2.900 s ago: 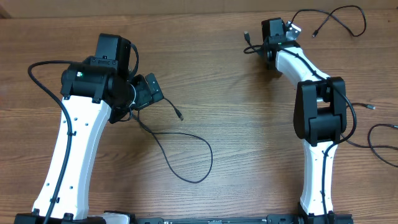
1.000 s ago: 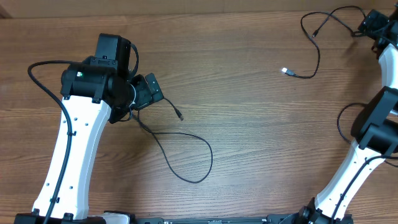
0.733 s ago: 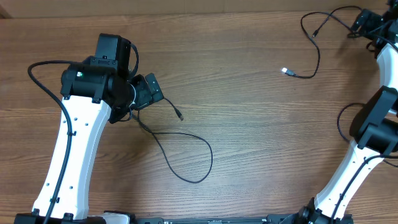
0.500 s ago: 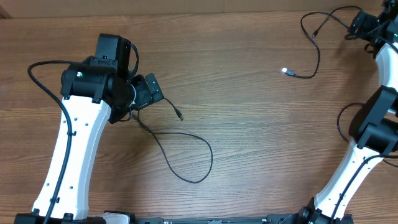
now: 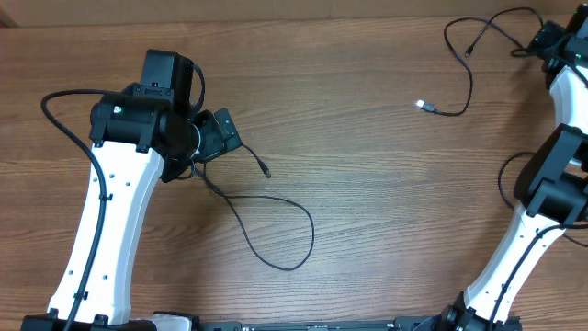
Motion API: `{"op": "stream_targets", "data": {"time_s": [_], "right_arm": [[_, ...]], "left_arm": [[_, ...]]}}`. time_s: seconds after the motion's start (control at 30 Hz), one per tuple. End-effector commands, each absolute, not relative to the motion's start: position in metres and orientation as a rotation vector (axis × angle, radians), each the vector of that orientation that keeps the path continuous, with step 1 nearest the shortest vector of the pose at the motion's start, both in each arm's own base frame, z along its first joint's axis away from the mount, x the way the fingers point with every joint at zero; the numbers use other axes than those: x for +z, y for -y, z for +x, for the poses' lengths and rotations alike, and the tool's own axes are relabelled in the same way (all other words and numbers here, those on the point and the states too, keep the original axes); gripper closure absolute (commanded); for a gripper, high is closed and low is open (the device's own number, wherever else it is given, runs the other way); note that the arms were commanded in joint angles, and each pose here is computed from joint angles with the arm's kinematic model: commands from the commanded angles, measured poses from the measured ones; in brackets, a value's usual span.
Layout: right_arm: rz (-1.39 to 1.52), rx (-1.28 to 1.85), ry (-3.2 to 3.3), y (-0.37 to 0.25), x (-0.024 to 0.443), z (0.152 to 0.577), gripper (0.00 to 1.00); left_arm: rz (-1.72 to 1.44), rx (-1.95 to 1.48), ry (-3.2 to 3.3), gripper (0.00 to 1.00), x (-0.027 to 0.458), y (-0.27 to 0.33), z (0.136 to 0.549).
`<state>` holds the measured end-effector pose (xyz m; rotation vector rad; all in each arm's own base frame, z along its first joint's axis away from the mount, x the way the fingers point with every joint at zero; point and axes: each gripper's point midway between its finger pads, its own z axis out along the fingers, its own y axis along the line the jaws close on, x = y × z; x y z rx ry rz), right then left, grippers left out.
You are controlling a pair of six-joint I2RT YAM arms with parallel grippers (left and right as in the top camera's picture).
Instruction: Untangle cables
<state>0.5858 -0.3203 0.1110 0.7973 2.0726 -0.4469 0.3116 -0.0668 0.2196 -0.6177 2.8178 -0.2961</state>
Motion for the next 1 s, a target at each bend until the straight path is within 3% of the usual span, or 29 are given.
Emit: {"op": "stream_targets", "data": {"time_s": [0.0, 0.23, 0.43, 0.6, 0.8, 0.9, 0.97], "right_arm": [[0.913, -0.607, -2.006, 0.342, 0.118, 0.569, 0.00], [0.943, -0.673, -1.981, 0.351, 0.152, 0.564, 0.00], [0.790, -0.371, -2.101, 0.301, 0.172, 0.592, 0.00], [0.720, -0.183, -2.281, 0.250, 0.159, 0.587, 0.00], [0.642, 0.352, -2.549, 0.158, 0.127, 0.558, 0.00], [0.678, 0.677, -2.590, 0.117, 0.130, 0.543, 0.11], [0.796, 0.722, -2.623, 0.111, 0.126, 0.531, 0.12]], "left_arm": [[-0.627, -0.293, -2.811, 0.01, 0.221, 0.068, 0.313], [-0.626, -0.293, -2.811, 0.01, 0.221, 0.068, 0.313], [-0.627, -0.293, -2.810, 0.00, 0.221, 0.068, 0.313], [-0.626, -0.293, -2.811, 0.00, 0.221, 0.068, 0.313], [-0.627, -0.293, -2.811, 0.00, 0.221, 0.068, 0.313], [-0.626, -0.293, -2.811, 0.01, 0.221, 0.068, 0.313], [-0.627, -0.293, -2.811, 0.00, 0.221, 0.068, 0.313]]}}
